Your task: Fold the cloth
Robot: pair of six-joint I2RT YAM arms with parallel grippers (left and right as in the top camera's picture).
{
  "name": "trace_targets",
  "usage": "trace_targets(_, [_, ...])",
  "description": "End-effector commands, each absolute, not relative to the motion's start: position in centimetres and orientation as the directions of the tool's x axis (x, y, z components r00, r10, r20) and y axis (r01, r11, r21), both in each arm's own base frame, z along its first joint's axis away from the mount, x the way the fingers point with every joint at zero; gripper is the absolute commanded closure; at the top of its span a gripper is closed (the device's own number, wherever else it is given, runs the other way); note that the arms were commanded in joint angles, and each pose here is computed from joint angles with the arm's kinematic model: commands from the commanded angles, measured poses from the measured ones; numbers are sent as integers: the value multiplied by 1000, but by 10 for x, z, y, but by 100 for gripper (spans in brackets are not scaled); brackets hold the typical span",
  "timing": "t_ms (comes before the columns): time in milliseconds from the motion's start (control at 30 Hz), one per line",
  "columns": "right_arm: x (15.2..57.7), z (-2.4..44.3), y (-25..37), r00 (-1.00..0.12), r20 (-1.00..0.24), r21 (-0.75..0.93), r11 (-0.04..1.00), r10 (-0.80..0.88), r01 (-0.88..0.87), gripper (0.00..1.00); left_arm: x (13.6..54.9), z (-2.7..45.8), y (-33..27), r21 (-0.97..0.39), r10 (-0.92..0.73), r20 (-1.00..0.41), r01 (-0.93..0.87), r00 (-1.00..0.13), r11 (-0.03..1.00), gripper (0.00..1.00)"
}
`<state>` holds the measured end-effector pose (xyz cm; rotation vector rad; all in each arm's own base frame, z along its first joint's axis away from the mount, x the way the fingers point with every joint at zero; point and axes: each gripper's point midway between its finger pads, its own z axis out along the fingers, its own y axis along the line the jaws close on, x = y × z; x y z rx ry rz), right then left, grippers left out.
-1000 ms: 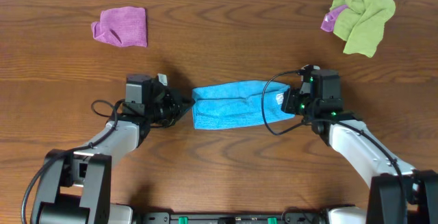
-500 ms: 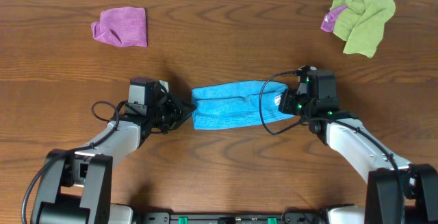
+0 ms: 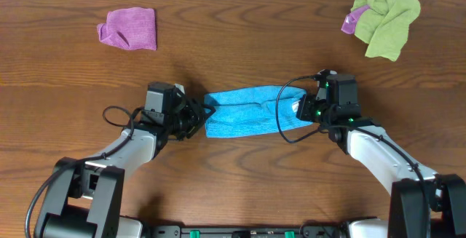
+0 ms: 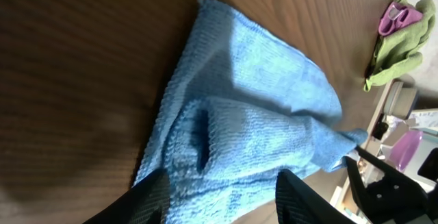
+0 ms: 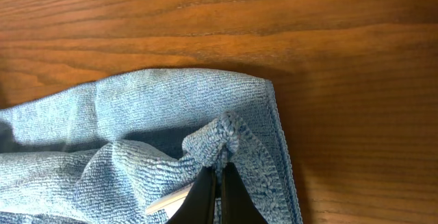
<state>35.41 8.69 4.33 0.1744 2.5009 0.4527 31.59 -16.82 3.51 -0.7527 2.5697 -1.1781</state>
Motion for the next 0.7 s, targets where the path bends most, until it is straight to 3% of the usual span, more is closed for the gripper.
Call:
trace_targets(0, [358,47,90,-816,-530,365,931,230,25,99,323,38,-166,-750,-557,-3,-367,-830,550,49])
trace_targets(667, [355,45,91,-825,-518,368,930,228,26,99,333,18,-186,-783,-567,88,-409,-819,468,62])
